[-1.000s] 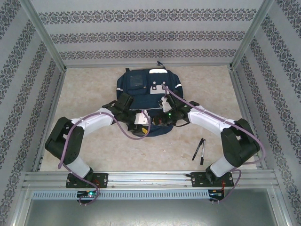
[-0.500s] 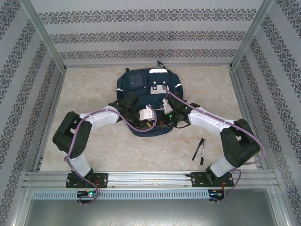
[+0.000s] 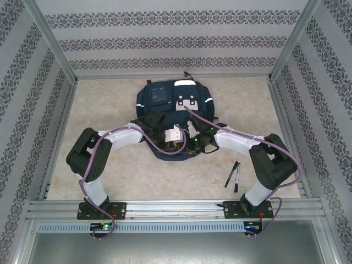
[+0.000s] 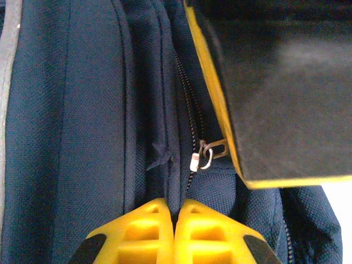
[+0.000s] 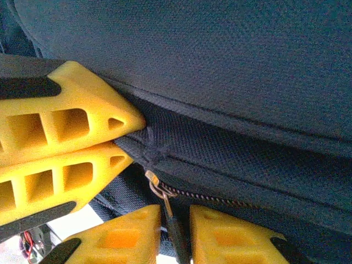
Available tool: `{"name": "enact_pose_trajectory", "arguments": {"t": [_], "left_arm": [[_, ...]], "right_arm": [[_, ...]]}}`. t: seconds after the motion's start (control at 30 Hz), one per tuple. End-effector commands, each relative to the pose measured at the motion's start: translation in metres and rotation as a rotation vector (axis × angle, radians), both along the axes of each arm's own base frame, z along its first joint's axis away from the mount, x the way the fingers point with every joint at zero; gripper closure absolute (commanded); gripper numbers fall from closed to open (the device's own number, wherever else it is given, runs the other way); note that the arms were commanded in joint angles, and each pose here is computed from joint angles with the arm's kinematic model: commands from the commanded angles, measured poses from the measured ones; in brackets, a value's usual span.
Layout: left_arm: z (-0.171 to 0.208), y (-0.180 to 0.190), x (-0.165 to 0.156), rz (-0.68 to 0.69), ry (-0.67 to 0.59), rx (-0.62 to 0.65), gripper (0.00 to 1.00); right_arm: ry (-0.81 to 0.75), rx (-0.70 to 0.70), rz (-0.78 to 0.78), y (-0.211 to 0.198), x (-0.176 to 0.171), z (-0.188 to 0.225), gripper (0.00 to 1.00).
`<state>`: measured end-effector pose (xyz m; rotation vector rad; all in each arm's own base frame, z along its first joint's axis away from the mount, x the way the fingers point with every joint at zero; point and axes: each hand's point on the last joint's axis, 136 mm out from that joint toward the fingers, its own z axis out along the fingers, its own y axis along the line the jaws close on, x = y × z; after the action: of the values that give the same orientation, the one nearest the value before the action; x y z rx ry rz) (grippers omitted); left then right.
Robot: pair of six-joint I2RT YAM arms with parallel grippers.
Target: Pack books, pencil case, and school supplies into a backpack
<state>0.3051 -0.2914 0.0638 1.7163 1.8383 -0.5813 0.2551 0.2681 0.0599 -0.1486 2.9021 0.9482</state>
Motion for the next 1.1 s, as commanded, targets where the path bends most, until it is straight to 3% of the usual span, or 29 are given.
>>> {"name": "enact_pose_trajectory", "arguments": {"t": [0.0, 0.13, 0.37, 0.6, 0.73, 0.87, 1.0, 1.03, 1.07], "left_arm": [[0.011, -0.007, -0.020, -0.082, 0.014, -0.061, 1.00], [0.022, -0.008, -0.022, -0.088, 0.003, -0.092, 1.00], [0.035, 0.015, -0.016, -0.086, -0.097, -0.009, 1.00], [0.044, 0.052, -0.017, -0.095, -0.141, 0.014, 1.00], [0.051, 0.070, -0.019, -0.099, -0.176, -0.026, 1.00], [0.055, 0.101, 0.007, 0.029, -0.191, -0.054, 1.00], [0.055, 0.137, 0.053, 0.216, -0.238, 0.030, 1.00], [0.055, 0.146, 0.062, 0.262, -0.252, 0.052, 0.98], [0.057, 0.153, 0.072, 0.304, -0.268, 0.072, 0.90]], "right_arm": [[0.037, -0.069, -0.003, -0.007, -0.011, -0.017, 0.84], [0.016, -0.083, -0.015, -0.007, -0.009, -0.014, 1.00], [-0.048, -0.241, -0.121, -0.055, 0.002, 0.001, 1.00], [-0.101, -0.191, -0.135, -0.089, 0.010, 0.017, 1.00], [-0.135, -0.232, -0.126, -0.106, 0.017, 0.013, 1.00], [-0.137, -0.210, -0.108, -0.105, 0.018, 0.012, 1.00], [-0.131, -0.120, -0.047, -0.079, 0.008, 0.019, 1.00], [-0.130, -0.093, -0.034, -0.071, 0.005, 0.022, 1.00], [-0.128, -0.059, -0.017, -0.061, 0.002, 0.025, 1.00]]}}
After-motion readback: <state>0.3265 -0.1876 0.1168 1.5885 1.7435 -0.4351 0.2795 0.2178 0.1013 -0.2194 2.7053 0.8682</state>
